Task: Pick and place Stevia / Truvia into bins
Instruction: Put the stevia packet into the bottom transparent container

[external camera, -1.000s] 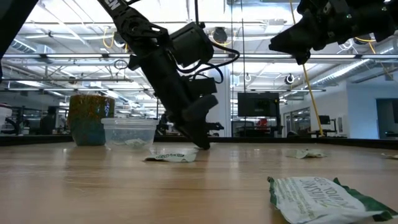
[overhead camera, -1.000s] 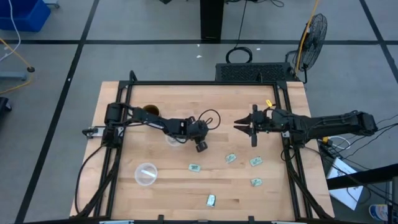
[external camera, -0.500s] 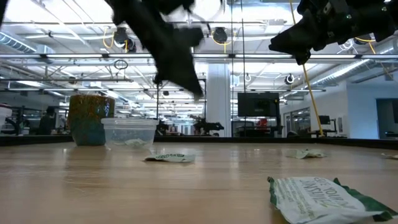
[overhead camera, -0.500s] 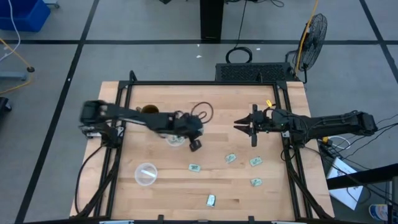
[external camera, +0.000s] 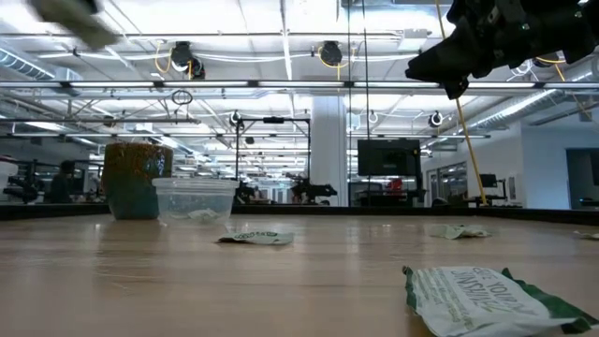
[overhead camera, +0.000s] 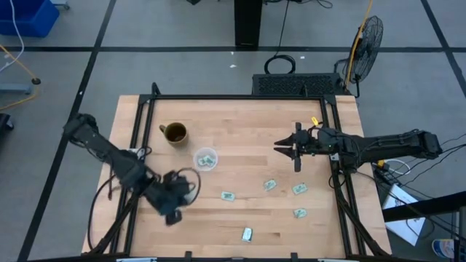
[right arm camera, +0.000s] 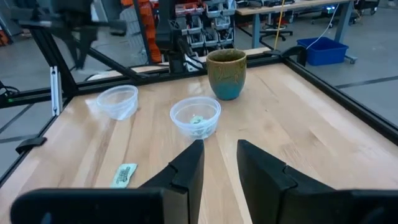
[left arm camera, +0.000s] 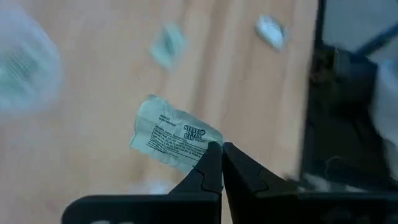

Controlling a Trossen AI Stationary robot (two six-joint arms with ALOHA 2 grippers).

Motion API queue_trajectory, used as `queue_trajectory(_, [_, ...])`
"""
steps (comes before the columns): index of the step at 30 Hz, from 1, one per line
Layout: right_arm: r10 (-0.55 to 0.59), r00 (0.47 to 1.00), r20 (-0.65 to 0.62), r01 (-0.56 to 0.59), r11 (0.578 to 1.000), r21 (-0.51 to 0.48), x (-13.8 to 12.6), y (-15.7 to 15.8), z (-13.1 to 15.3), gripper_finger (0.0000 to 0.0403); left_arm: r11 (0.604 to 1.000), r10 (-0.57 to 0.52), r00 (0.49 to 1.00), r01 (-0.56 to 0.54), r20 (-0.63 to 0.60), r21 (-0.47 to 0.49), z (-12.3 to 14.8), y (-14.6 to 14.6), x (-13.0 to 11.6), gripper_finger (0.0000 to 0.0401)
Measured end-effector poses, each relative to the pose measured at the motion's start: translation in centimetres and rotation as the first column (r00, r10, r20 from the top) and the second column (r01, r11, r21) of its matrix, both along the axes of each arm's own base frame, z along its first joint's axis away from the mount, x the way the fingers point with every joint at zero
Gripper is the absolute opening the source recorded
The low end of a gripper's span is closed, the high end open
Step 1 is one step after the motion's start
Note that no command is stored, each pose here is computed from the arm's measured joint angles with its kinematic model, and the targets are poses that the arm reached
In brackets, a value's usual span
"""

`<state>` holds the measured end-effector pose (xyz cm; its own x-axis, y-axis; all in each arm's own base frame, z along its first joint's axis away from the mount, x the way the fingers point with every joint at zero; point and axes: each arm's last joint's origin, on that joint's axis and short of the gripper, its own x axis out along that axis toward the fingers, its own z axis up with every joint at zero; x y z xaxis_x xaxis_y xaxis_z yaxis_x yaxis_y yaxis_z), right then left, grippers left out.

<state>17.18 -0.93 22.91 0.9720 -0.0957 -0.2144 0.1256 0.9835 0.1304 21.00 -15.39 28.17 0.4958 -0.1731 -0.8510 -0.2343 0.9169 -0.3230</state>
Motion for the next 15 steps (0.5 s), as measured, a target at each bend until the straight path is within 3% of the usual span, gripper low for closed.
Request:
queue_trajectory(6, [0.0,1.0,0.004,0.0,1.0,-0.001,0.0,0.0,0.0,0.0089,0.98,0.176,0.966,-0.191,-0.188,-0.064,-3.3,-1.2,-2.3,0.0009])
queue_trajectory(11, [-0.029,0.996,0.085,0.03,0.999,-0.013,0.1,-0.1,0.8,0.0089,0.938,0.279,0.875,-0.336,-0.396,-0.081,-7.3,-0.5,-3.8,0.0006])
queue_trajectory(15, [-0.099,0.986,0.131,0.104,0.994,-0.035,0.1,-0.3,1.3,0.0089,0.91,0.312,0.844,-0.398,-0.436,-0.118,-9.4,-0.2,-4.1,0.001])
